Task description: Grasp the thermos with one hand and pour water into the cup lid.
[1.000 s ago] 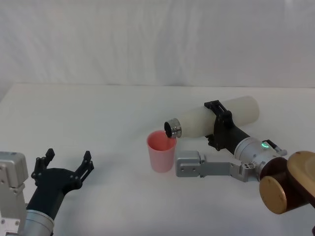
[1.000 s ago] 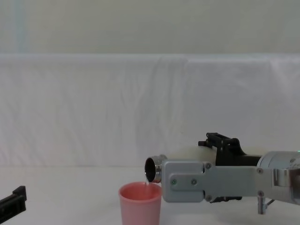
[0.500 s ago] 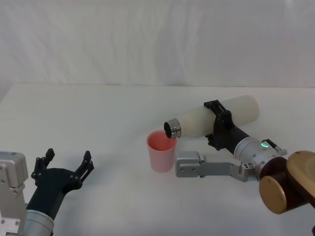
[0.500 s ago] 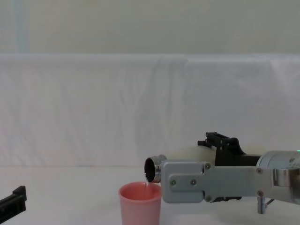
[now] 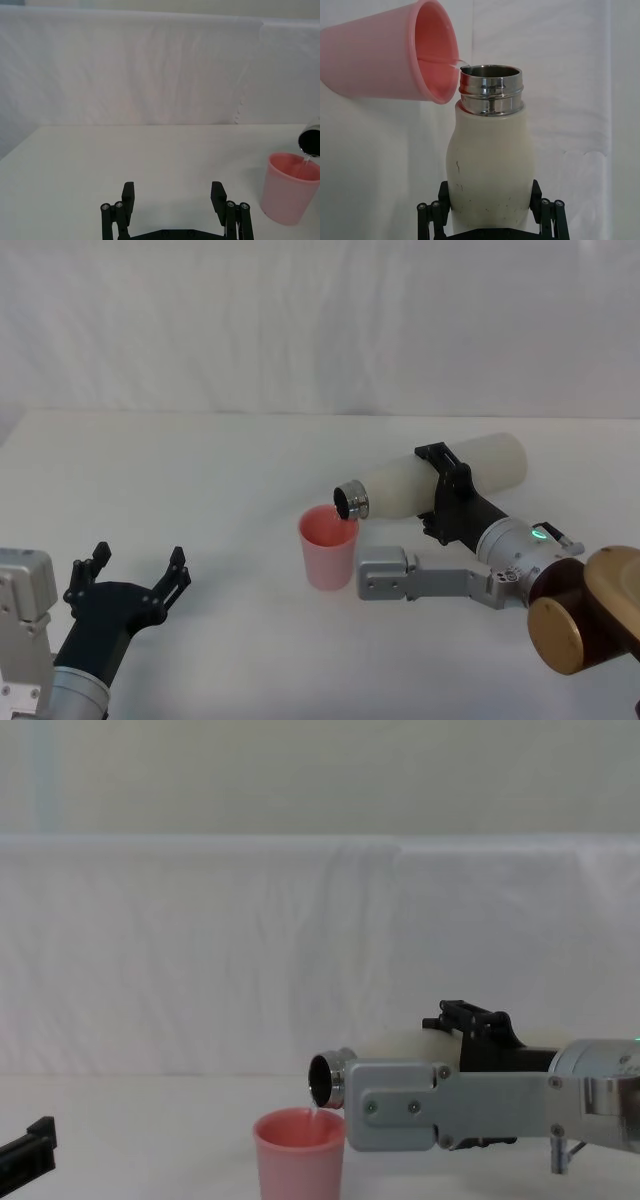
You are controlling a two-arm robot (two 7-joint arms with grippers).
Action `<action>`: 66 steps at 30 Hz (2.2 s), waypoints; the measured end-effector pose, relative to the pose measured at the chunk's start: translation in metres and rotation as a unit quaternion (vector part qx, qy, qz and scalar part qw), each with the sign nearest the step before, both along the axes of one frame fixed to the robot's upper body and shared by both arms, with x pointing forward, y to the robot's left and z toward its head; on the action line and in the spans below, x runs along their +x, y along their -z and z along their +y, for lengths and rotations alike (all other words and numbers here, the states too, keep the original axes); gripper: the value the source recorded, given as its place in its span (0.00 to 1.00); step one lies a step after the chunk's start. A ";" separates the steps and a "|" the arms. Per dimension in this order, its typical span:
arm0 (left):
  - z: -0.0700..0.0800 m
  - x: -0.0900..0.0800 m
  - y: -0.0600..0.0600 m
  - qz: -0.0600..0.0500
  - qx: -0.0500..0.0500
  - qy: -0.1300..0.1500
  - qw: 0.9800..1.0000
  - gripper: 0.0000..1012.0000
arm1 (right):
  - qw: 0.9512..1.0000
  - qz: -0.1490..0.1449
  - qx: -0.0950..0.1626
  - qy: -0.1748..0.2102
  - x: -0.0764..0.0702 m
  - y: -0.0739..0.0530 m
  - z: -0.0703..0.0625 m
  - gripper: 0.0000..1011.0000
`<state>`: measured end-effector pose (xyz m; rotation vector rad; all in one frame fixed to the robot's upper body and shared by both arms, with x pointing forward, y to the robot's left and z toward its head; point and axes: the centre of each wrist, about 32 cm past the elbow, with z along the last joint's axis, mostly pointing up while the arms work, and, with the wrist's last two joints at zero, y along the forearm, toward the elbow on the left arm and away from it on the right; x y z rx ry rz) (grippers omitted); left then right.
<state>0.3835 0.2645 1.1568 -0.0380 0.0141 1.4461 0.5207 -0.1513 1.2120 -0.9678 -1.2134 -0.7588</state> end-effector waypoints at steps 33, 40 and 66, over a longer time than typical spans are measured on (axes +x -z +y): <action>0.000 0.000 0.000 0.000 0.000 0.000 1.000 0.99 | 1.000 0.000 -0.003 0.000 0.001 -0.001 0.000 0.94; 0.000 0.000 0.000 0.000 0.000 0.000 1.000 0.99 | 1.000 0.000 -0.004 -0.001 0.001 -0.001 -0.001 0.94; 0.000 0.000 0.000 0.000 0.000 0.000 1.000 0.99 | 0.989 0.044 0.142 0.018 0.001 -0.007 -0.006 0.94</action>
